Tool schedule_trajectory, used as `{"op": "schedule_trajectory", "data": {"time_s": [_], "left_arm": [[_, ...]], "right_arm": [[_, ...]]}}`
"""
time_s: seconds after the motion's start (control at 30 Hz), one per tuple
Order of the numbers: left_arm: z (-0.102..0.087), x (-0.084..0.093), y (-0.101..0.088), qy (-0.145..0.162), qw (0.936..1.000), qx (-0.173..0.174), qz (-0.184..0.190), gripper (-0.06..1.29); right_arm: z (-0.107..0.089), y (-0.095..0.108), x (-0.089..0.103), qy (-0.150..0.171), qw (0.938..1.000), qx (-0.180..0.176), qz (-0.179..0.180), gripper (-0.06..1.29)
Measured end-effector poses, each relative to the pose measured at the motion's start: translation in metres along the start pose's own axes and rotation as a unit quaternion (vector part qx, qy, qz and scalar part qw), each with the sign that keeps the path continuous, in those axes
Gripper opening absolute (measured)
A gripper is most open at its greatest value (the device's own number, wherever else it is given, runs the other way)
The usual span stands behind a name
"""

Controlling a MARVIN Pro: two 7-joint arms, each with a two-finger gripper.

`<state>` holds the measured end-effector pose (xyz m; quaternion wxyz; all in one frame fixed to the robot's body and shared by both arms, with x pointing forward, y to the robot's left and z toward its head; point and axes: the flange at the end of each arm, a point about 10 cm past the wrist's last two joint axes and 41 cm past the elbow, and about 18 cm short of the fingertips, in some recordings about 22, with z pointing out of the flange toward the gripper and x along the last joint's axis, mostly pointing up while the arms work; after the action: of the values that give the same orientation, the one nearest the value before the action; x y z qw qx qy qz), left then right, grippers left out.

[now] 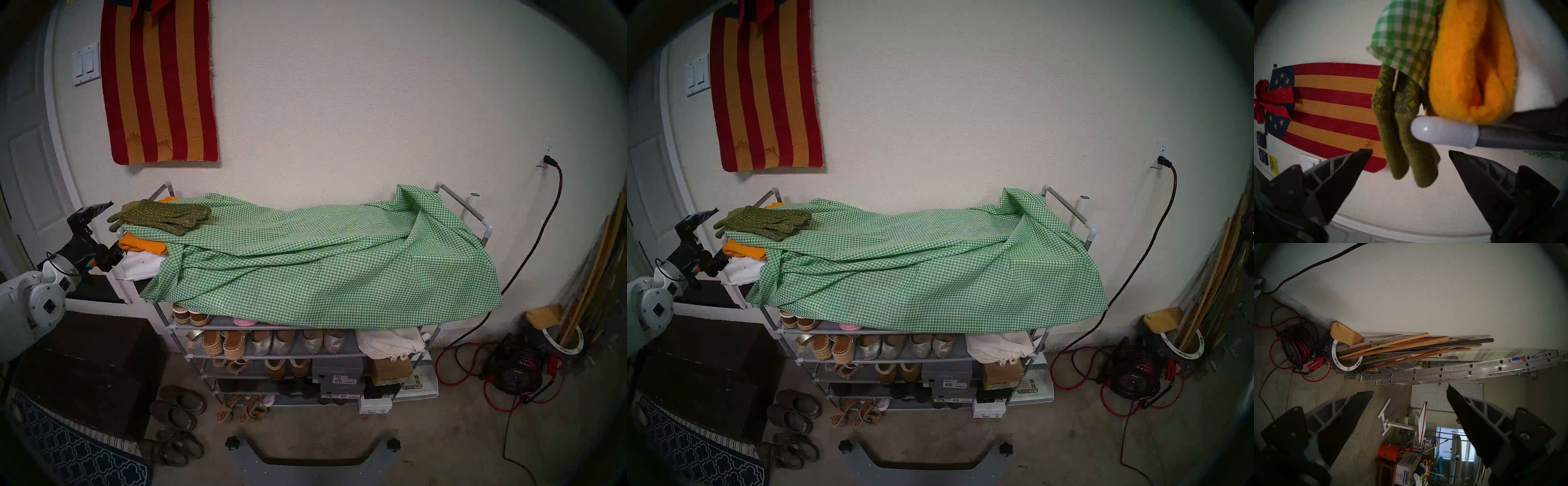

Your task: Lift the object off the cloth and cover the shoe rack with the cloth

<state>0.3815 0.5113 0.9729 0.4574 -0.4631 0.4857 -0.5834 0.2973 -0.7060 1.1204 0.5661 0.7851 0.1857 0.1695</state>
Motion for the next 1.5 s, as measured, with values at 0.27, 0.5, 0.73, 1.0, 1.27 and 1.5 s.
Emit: {"op": "schedule_trajectory", "data": {"time_s": [0.27, 0.5, 0.73, 1.0, 1.27, 1.5], "left_arm": [[0.009, 0.001, -0.011, -0.006, 1.0000, 0.002, 0.001, 1.27], [0.014, 0.010, -0.010, 0.001, 0.9999, -0.011, -0.003, 1.27], [0.015, 0.007, -0.006, 0.001, 0.9998, -0.020, 0.001, 1.27], [0.018, 0.003, -0.006, -0.012, 0.9998, -0.015, 0.004, 0.07], [0.024, -0.007, -0.017, -0.038, 0.9990, 0.021, -0.011, 0.07], [0.027, -0.011, -0.031, -0.048, 0.9969, 0.060, -0.014, 0.07]], "right_arm": [[0.000, 0.000, 0.000, 0.000, 1.0000, 0.000, 0.000, 1.23], [0.000, 0.000, 0.000, 0.000, 1.0000, 0.000, 0.000, 1.23], [0.000, 0.000, 0.000, 0.000, 1.0000, 0.000, 0.000, 1.23], [0.000, 0.000, 0.000, 0.000, 1.0000, 0.000, 0.000, 1.23], [0.000, 0.000, 0.000, 0.000, 1.0000, 0.000, 0.000, 1.23], [0.000, 0.000, 0.000, 0.000, 1.0000, 0.000, 0.000, 1.23]]}}
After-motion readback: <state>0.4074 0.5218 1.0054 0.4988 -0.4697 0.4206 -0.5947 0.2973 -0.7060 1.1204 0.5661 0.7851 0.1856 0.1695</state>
